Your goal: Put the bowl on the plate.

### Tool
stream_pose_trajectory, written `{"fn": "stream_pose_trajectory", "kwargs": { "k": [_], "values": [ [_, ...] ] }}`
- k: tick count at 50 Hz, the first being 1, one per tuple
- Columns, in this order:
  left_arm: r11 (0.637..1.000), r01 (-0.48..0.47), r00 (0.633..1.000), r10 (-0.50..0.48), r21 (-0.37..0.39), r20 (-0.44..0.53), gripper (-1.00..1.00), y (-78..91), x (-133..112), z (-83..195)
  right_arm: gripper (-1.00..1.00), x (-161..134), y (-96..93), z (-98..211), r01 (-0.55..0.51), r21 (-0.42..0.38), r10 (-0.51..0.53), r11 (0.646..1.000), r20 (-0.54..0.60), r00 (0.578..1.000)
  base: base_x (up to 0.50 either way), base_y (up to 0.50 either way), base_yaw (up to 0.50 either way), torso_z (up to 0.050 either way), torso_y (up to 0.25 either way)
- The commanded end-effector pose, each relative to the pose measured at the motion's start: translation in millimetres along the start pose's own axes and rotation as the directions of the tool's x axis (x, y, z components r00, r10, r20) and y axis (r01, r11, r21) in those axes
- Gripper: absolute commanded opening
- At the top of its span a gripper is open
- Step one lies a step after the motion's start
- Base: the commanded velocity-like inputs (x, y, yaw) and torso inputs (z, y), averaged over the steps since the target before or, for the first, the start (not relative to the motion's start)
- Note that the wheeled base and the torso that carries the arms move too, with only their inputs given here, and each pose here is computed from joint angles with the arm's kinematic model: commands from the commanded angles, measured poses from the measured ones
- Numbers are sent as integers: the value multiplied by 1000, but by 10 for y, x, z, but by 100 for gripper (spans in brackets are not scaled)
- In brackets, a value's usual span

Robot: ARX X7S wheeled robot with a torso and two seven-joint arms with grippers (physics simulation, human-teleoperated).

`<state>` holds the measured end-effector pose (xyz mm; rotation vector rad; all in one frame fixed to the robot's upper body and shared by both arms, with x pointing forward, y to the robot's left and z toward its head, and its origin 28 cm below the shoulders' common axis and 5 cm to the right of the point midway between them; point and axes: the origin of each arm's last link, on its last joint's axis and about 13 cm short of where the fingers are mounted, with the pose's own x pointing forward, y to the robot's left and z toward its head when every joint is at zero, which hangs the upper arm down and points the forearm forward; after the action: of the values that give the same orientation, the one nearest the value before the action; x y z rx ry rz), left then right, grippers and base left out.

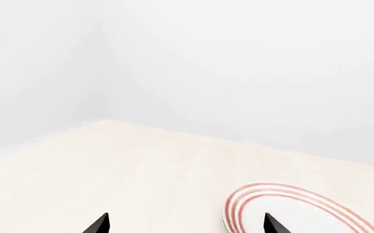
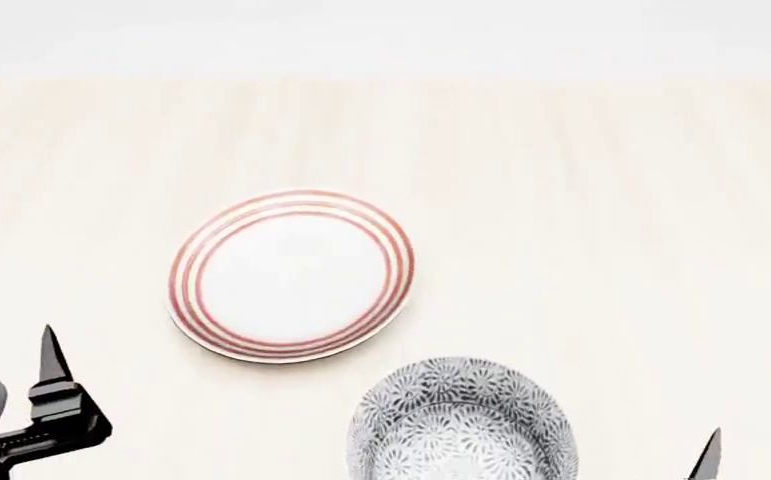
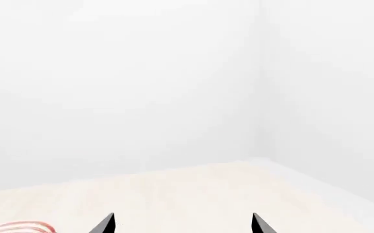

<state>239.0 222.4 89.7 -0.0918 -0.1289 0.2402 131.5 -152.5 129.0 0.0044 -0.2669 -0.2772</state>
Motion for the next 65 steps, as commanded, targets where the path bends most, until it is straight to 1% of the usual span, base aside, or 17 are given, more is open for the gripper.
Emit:
{"fn": "stream_pose_trajectory", "kwargs": {
  "k": [1,6,14,24,26,30,36,38,40,47,48,49,54,56,57,61,65],
  "values": [
    [998,-63,998,63,-25,28,100,50,49,73,100,-41,-121,191,17,-36,-16,999,29,999,500,0,0,0,0],
    [998,-60,998,61,-23,32,100,39,74,70,100,-63,-152,203,29,-44,-27,999,26,999,500,0,0,0,0],
    [997,-67,997,68,-28,34,100,62,110,74,100,-50,-138,199,41,-59,-39,997,26,999,500,0,0,0,0],
    [997,-72,997,73,-35,36,100,87,132,88,100,-53,-111,200,31,-67,-29,997,30,999,16,0,0,0,0],
    [996,-75,996,76,-39,38,100,95,139,95,100,-47,-112,208,30,-56,-28,998,30,999,0,0,0,0,0],
    [996,-78,996,79,-41,38,100,98,145,99,100,-53,-109,207,31,-64,-29,997,34,999,435,0,0,0,0],
    [996,-79,996,80,-45,39,100,104,145,108,100,-91,-112,207,25,-63,-25,998,-1,1000,83,0,0,0,0],
    [996,-81,996,83,-46,38,100,106,148,110,100,-111,-118,212,10,-87,-14,996,-45,999,0,0,0,0,0],
    [996,-81,996,83,-47,38,100,109,146,112,100,-150,-121,221,-38,-51,32,998,-102,994,0,0,0,0,0],
    [995,-83,996,85,-48,38,100,110,132,112,100,-288,-178,289,-124,18,125,992,-218,968,0,0,0,0,0],
    [995,-83,996,85,-48,37,100,110,134,110,100,-299,-179,301,-141,35,145,989,-230,962,0,0,0,0,0],
    [995,-84,996,86,-49,36,100,108,134,110,100,-321,-186,326,-164,74,177,984,-255,951,0,0,0,0,0],
    [996,-80,996,82,-45,37,100,95,131,98,100,-351,-196,423,-213,150,247,965,-267,931,0,0,0,0,0],
    [996,-77,996,78,-43,37,100,88,129,92,100,-345,-203,480,-228,158,264,961,-271,926,0,0,0,0,0],
    [996,-76,996,78,-43,38,100,87,127,93,100,-338,-204,504,-240,179,281,954,-266,922,0,0,0,0,0],
    [997,-69,997,71,-43,38,100,84,118,86,100,-239,-260,543,-225,187,270,956,-273,923,0,0,0,0,0],
    [997,-66,997,68,-45,43,100,86,109,90,100,-109,-288,481,-222,206,276,953,-291,916,0,0,0,0,0]
  ]
}}
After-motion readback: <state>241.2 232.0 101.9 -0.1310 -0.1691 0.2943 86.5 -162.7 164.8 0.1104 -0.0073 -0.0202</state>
